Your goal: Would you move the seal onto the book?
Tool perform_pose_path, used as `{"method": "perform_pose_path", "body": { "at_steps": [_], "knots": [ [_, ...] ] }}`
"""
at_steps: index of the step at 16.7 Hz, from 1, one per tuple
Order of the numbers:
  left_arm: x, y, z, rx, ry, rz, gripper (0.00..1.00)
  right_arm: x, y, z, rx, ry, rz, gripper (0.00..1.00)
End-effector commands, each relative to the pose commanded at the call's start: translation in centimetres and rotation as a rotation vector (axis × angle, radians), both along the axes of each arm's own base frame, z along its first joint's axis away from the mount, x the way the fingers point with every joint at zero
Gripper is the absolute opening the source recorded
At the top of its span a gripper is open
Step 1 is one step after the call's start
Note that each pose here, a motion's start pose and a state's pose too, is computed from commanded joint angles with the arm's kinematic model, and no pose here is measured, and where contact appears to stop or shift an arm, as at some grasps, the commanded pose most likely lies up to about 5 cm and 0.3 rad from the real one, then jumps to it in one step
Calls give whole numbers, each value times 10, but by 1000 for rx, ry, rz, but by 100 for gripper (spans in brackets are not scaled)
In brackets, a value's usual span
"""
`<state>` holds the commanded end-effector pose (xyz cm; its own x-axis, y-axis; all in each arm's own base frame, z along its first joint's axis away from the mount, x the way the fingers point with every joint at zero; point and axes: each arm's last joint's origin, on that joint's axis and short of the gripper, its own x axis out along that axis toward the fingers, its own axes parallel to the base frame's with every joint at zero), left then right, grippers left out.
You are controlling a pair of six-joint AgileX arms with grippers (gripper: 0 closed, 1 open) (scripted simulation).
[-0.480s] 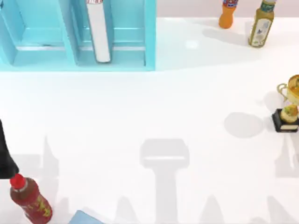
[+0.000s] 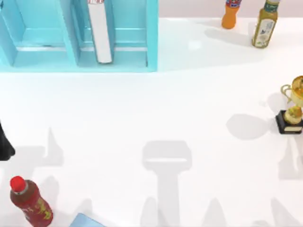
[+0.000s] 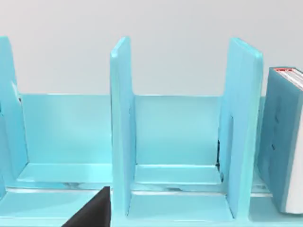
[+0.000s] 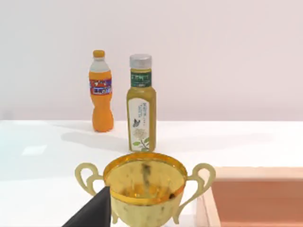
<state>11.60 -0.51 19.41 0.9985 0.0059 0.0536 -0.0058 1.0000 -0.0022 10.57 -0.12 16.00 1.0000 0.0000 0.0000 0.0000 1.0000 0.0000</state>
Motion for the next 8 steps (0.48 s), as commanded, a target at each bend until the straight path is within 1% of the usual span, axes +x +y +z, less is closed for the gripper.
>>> {"method": "perform_pose_path", "body": {
  "at_steps": [4,6,8],
  "knots": [
    [30,-9,35,-11,-41,4,100,0,0,0,0,0,0,100],
    [54,-16,48,-19,-55,5,100,0,0,0,0,0,0,100],
    [84,-28,55,-27,-64,5,100,0,0,0,0,0,0,100]
  ]
}}
